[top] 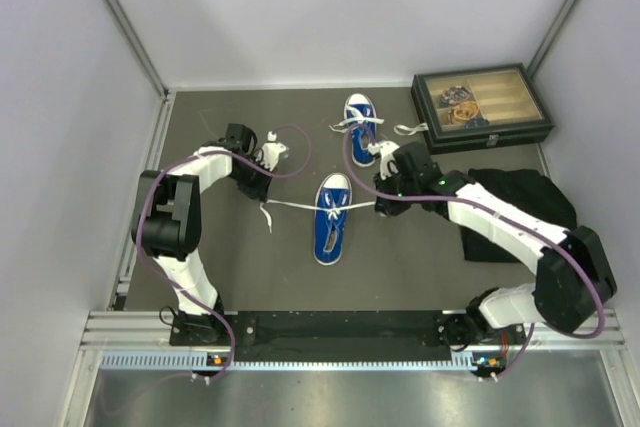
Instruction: Tie the shoes
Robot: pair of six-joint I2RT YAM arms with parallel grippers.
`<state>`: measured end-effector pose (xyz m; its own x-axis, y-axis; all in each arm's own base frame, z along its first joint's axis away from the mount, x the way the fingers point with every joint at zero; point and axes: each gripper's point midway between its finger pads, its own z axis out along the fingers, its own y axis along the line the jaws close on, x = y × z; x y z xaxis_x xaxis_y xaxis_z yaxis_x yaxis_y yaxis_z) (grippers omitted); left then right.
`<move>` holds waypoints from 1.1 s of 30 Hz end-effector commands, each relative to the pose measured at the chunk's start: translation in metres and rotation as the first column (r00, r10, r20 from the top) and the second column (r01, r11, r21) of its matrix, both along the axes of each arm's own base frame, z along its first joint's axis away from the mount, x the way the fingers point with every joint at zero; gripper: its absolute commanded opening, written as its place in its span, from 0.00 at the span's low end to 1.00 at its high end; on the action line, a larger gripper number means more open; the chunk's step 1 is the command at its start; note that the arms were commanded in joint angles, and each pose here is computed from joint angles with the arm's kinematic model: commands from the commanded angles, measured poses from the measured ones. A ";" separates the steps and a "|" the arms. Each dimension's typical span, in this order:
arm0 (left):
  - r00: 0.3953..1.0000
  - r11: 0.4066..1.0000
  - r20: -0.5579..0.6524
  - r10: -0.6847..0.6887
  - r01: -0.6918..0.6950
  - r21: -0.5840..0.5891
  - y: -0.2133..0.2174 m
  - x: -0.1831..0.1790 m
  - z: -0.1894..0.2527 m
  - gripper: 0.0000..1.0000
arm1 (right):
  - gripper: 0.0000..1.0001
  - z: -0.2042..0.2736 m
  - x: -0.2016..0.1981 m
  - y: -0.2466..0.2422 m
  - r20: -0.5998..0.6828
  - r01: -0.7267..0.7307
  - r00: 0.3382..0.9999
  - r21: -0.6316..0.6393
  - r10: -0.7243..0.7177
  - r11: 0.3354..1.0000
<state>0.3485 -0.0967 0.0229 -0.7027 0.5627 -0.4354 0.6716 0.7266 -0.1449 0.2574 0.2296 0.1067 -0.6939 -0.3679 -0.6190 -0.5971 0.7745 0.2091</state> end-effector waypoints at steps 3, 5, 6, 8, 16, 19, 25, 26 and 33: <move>1.000 0.999 0.013 0.008 -0.008 -0.042 -0.006 0.006 0.009 0.00 | 0.00 0.032 0.018 -0.013 0.068 0.062 0.996 0.047 -0.065 0.997; 1.000 0.999 0.009 0.009 -0.009 -0.038 -0.006 0.006 0.007 0.00 | 0.00 0.022 0.016 -0.014 0.044 0.062 0.997 0.025 -0.063 0.998; 1.000 0.999 0.008 0.011 -0.010 -0.039 -0.006 0.006 0.007 0.00 | 0.00 0.019 0.014 -0.014 0.030 0.060 0.998 0.021 -0.061 0.998; 1.000 0.999 0.007 0.014 -0.014 -0.038 -0.005 0.004 0.005 0.00 | 0.00 0.009 0.011 -0.017 0.002 0.066 0.998 0.006 -0.066 0.998; 1.000 0.989 0.015 -0.010 0.012 -0.148 -0.021 -0.001 0.014 0.07 | 0.00 -0.013 0.001 -0.003 -0.049 0.018 0.999 0.011 -0.018 1.000; 0.997 0.960 0.073 -0.040 0.059 -0.275 -0.039 -0.003 0.041 0.31 | 0.01 -0.016 0.000 0.007 -0.056 -0.015 0.998 0.005 0.016 1.000; 0.954 0.885 0.284 -0.091 0.208 -0.416 -0.057 -0.007 0.096 0.48 | 0.20 -0.022 0.001 0.017 -0.080 -0.043 0.996 -0.008 0.042 0.999; 0.941 0.875 0.329 -0.080 0.224 -0.430 -0.057 -0.008 0.110 0.50 | 0.33 -0.021 0.002 0.018 -0.073 -0.044 0.996 -0.007 0.043 0.999; 0.861 0.807 0.505 -0.063 0.342 -0.482 -0.065 -0.023 0.158 0.95 | 0.57 -0.012 0.005 0.038 -0.013 -0.126 0.992 0.010 0.126 0.992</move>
